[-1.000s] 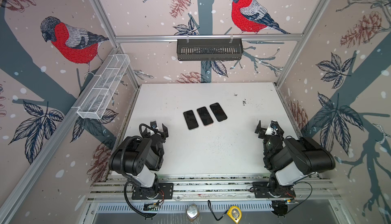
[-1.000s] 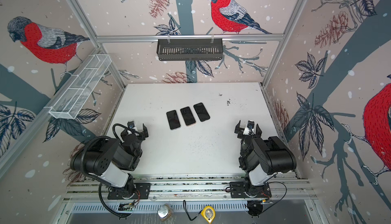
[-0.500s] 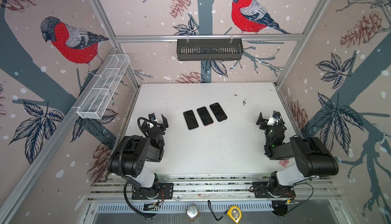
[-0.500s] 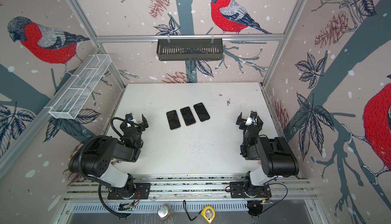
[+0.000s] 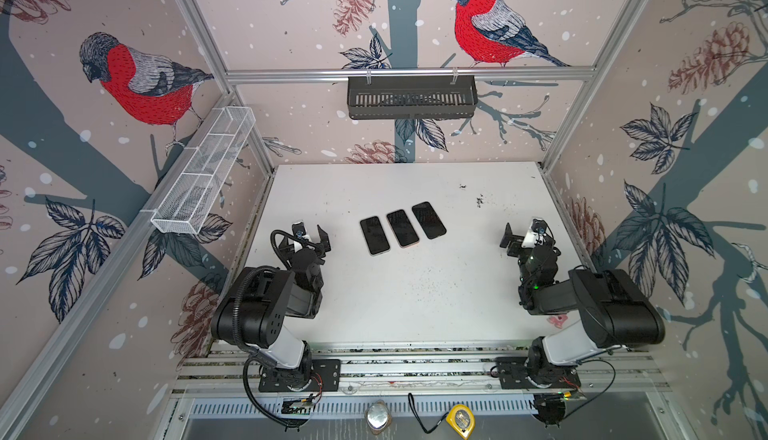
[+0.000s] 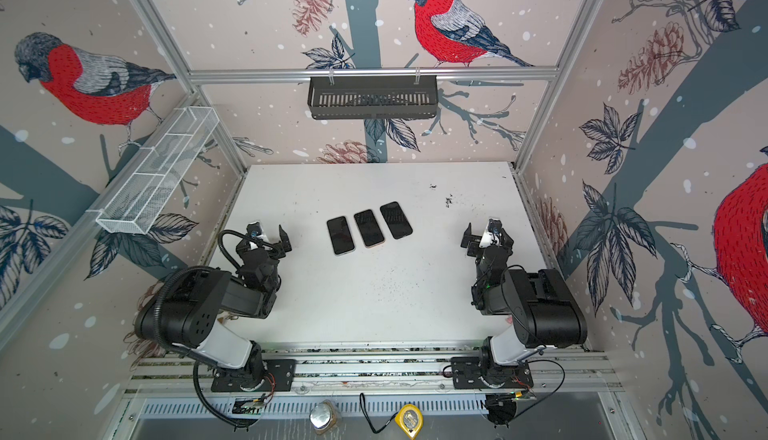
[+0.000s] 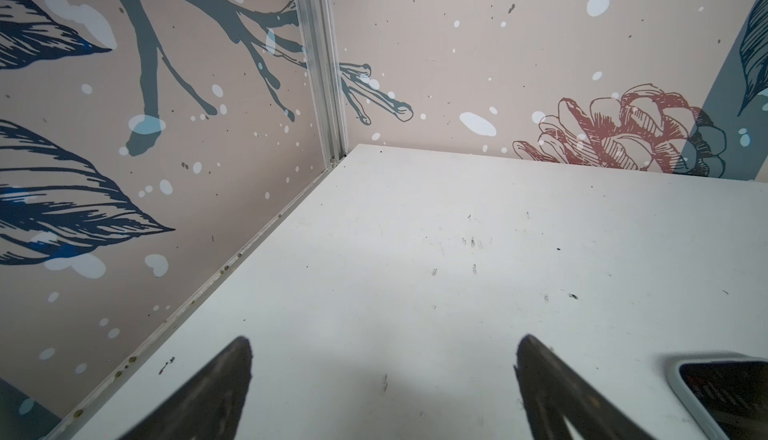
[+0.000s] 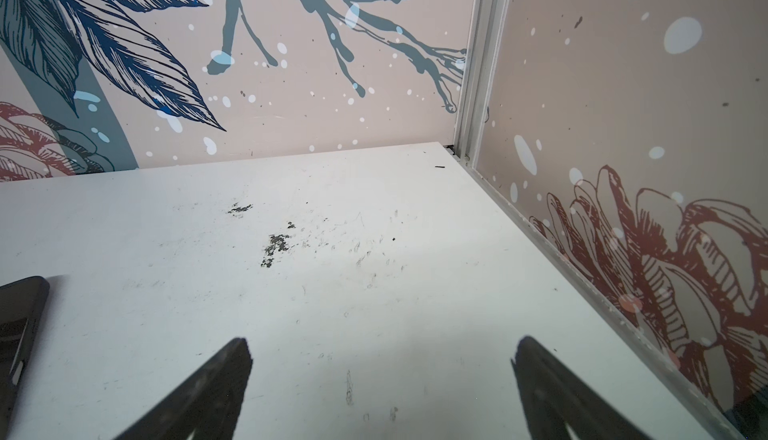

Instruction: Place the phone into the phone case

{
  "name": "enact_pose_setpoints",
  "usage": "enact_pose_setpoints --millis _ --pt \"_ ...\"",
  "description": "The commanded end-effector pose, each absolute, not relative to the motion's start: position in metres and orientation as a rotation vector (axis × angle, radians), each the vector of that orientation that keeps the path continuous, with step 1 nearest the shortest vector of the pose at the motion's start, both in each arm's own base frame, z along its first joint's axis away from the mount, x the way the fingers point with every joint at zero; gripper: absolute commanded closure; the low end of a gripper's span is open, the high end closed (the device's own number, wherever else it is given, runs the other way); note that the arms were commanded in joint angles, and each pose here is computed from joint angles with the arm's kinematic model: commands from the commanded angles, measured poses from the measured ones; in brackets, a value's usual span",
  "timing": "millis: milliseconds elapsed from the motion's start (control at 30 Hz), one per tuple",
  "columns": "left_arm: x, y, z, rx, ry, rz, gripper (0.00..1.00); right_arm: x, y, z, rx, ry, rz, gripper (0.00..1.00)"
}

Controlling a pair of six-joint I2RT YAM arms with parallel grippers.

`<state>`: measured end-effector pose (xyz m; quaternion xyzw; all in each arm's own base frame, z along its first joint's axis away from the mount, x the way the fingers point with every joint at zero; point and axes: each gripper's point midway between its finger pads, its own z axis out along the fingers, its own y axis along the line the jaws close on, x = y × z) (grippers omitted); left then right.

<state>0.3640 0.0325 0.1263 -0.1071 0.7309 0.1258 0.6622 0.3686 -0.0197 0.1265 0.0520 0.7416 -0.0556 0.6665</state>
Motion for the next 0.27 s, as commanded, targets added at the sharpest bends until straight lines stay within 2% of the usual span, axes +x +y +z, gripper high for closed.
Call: enact_pose_setpoints --millis 0,233 --pt "0.3643 0.0333 0.135 -0.255 1.616 0.274 0.02 0.3721 -0.0168 0.128 0.113 1.672 -0.105 0.0" --pt "0.3644 0.0328 0.135 -0.254 1.617 0.273 0.02 0.3697 -0.0176 0.13 0.112 1.661 -0.098 0.0"
